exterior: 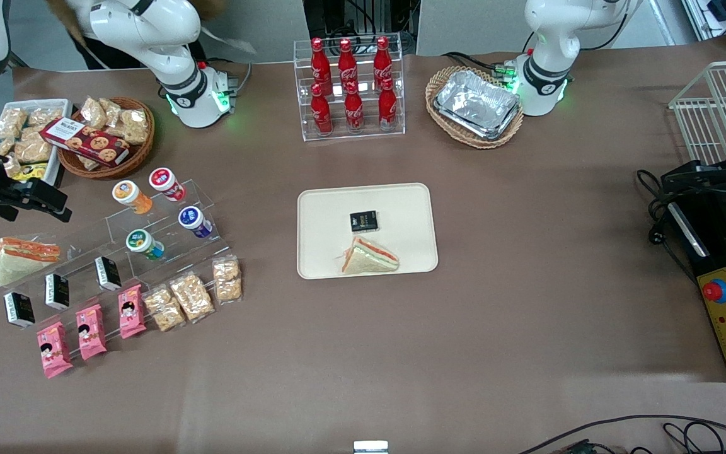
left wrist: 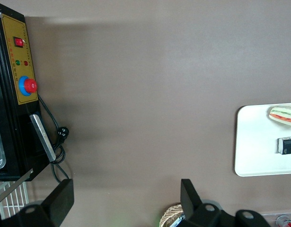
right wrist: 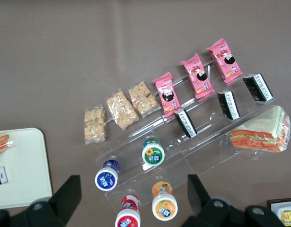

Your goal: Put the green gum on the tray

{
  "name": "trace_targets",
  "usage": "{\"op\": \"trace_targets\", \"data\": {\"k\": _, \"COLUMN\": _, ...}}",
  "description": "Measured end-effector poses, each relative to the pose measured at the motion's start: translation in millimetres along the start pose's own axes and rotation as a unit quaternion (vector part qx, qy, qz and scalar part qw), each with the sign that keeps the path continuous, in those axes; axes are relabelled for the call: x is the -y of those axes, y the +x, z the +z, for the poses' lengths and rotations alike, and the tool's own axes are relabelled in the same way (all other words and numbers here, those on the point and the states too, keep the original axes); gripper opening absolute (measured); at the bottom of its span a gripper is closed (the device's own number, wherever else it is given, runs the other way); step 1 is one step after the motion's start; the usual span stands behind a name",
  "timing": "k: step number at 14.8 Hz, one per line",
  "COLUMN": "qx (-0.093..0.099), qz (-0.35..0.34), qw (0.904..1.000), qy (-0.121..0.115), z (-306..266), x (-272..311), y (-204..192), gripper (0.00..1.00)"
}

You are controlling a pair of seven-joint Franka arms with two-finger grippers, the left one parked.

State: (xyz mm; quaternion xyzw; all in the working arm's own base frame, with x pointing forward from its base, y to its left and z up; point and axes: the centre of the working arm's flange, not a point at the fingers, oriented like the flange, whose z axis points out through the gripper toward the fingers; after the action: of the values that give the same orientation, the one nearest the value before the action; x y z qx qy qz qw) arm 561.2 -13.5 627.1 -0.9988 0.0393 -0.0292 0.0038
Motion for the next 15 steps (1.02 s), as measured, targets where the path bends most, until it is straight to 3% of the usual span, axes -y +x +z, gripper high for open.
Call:
{"op": "trace_targets", "data": {"k": 6, "qx": 0.000, "qz": -0.001, "qw": 1.0000, "qy": 0.000, "z": 0, "x": 0, "y": 0, "gripper": 1.00}}
{"op": "trace_targets", "data": {"k": 10, "qx": 0.001, "qz": -0.076, "qw": 0.9971, "qy": 0.000, "z": 2, "x": -3, "y": 1, "gripper": 1.00}}
{"op": "trace_targets", "data": {"k": 15, "qx": 0.017, "qz": -0.100, "qw": 0.9949, "qy": 0.000, "z": 19, "x": -6, "y": 4, "gripper": 1.00}}
